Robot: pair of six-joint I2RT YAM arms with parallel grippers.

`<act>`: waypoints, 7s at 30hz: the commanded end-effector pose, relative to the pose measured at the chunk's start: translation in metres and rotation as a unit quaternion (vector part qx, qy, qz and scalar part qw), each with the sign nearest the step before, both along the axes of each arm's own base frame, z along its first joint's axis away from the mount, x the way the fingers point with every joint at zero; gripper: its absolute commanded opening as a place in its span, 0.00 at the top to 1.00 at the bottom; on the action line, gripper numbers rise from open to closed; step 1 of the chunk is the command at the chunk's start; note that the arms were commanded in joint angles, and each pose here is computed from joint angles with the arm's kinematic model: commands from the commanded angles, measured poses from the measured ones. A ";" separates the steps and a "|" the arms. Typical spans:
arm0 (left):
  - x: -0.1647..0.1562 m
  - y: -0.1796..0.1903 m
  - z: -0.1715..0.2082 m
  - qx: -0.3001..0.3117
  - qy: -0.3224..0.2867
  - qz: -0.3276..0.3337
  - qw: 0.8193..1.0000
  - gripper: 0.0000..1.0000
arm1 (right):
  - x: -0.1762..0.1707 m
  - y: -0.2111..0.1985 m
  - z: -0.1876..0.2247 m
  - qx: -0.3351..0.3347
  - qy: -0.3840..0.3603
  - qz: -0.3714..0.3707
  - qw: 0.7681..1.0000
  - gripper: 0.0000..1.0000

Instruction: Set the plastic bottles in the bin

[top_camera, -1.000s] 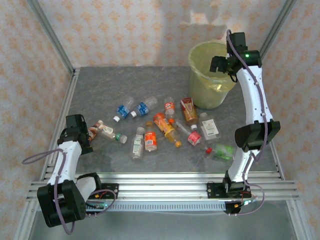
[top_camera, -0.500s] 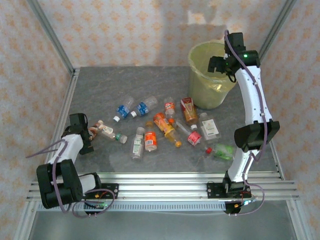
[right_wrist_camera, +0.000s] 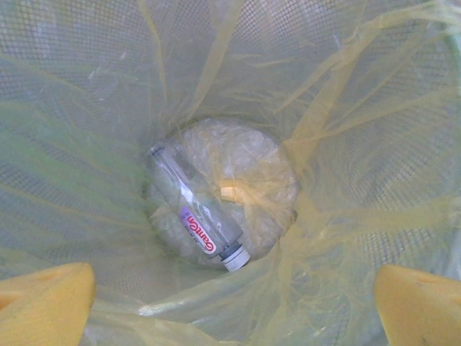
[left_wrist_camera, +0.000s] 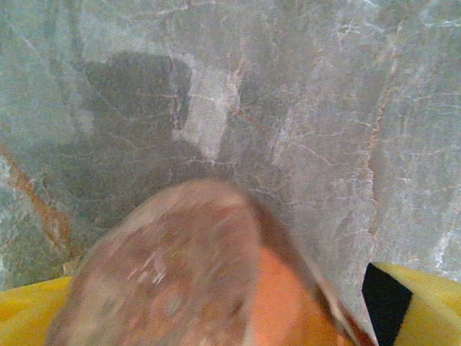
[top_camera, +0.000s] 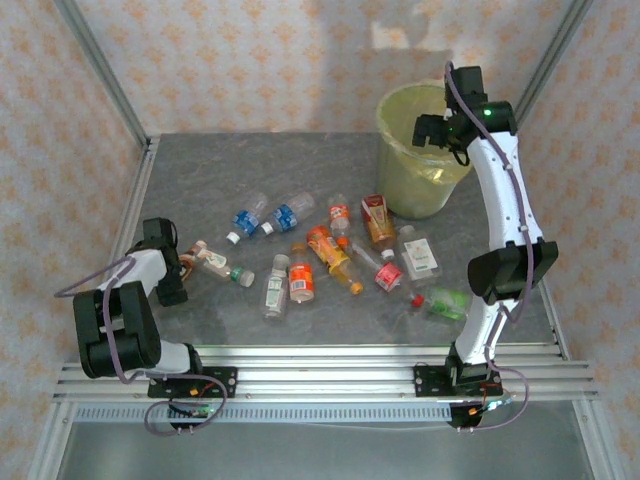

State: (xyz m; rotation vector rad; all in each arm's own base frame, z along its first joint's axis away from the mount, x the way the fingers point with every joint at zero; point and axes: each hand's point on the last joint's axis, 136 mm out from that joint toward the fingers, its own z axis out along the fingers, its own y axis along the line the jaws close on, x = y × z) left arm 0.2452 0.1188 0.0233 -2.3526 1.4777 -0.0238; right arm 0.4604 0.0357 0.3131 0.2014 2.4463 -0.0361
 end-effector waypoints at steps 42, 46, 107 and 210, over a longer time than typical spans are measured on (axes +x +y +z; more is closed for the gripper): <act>0.092 -0.010 0.173 0.078 -0.231 -0.196 0.950 0.52 | -0.050 0.069 0.072 0.097 -0.117 0.096 0.984 0.01; 0.114 -0.051 0.205 0.076 -0.273 -0.273 0.919 0.52 | -0.069 0.099 0.084 0.182 -0.147 0.141 0.962 0.01; 0.128 -0.239 0.423 0.295 -0.362 -0.622 0.629 0.00 | -0.088 0.204 0.037 0.159 -0.069 0.272 0.947 0.99; 0.034 -0.150 0.036 0.073 0.047 -0.535 0.840 0.00 | -0.028 0.029 0.062 0.031 -0.111 0.035 0.993 0.01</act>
